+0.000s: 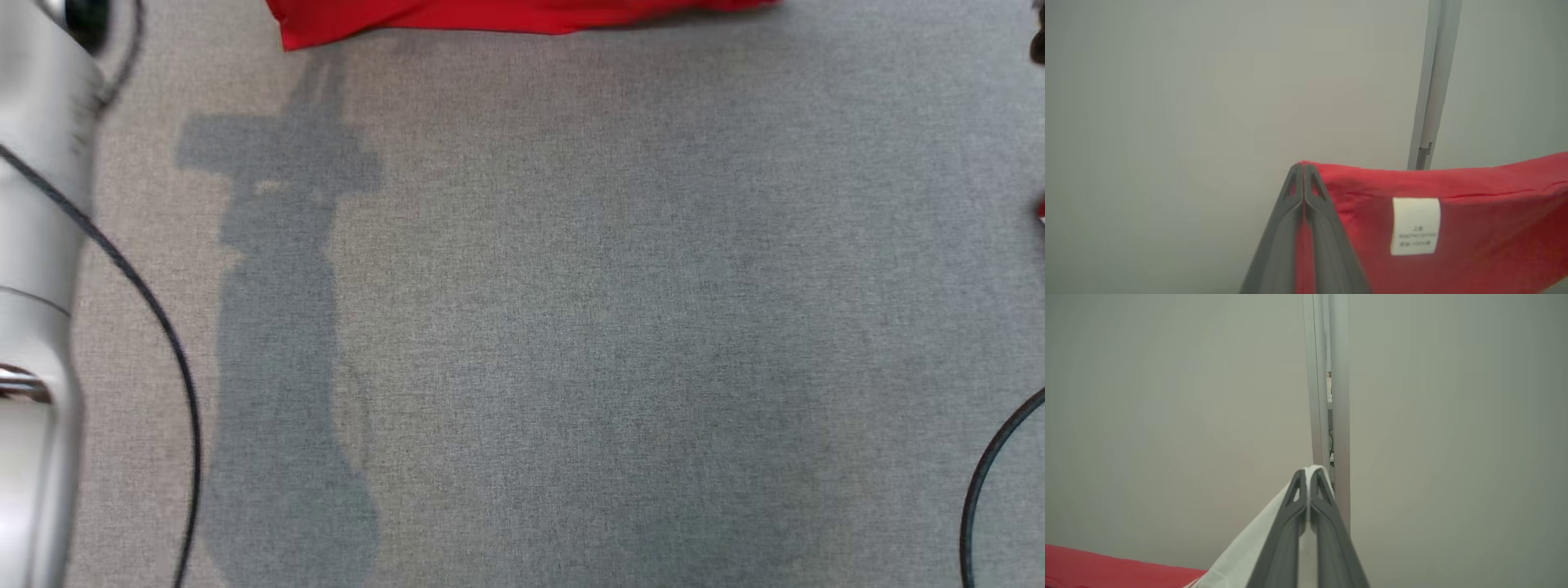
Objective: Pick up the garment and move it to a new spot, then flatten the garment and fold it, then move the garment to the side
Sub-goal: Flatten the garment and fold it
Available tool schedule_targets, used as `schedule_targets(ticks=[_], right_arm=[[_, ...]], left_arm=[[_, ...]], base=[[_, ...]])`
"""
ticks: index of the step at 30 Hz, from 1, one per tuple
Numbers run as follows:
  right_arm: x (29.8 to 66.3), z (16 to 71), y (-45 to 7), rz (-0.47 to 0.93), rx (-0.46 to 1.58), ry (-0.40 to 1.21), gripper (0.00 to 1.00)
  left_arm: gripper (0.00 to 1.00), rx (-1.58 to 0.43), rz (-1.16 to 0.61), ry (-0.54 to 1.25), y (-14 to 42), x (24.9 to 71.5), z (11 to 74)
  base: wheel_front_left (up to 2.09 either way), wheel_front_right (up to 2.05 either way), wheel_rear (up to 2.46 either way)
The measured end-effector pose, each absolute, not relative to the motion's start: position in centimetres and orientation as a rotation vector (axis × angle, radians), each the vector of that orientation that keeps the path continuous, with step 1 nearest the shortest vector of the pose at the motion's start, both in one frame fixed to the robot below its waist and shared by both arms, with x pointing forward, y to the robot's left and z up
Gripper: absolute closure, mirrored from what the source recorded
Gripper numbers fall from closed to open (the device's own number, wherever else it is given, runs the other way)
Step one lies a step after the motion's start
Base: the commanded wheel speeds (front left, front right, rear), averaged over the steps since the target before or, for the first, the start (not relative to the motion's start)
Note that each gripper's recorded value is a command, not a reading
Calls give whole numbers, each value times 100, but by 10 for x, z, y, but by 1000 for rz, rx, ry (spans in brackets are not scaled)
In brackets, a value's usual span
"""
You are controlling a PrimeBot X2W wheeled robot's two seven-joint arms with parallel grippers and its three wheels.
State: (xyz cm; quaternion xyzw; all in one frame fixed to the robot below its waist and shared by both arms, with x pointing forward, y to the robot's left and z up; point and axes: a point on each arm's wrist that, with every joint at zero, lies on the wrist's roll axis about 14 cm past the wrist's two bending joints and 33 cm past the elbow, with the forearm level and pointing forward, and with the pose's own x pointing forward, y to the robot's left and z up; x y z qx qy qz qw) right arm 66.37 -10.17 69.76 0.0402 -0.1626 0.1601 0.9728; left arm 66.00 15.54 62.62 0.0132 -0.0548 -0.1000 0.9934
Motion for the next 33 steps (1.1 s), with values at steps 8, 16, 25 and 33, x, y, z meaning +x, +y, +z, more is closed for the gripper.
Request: schedule_targets(ticks=[8,16,25,33], right_arm=[[647,577,-91,391,156,-116,100],[576,496,-108,373,361,33,100],[468,451,-121,318,510,165,100],[392,443,-141,255,578,219,100]], left_arm=[[100,-134,-202,54,154,636,525],[100,-156,-189,151,176,573,461],[100,-234,-90,169,202,483,445],[100,-213,-54,245,209,409,459]], base=[[0,0,0],[0,0,0],[0,0,0],[0,0,0]])
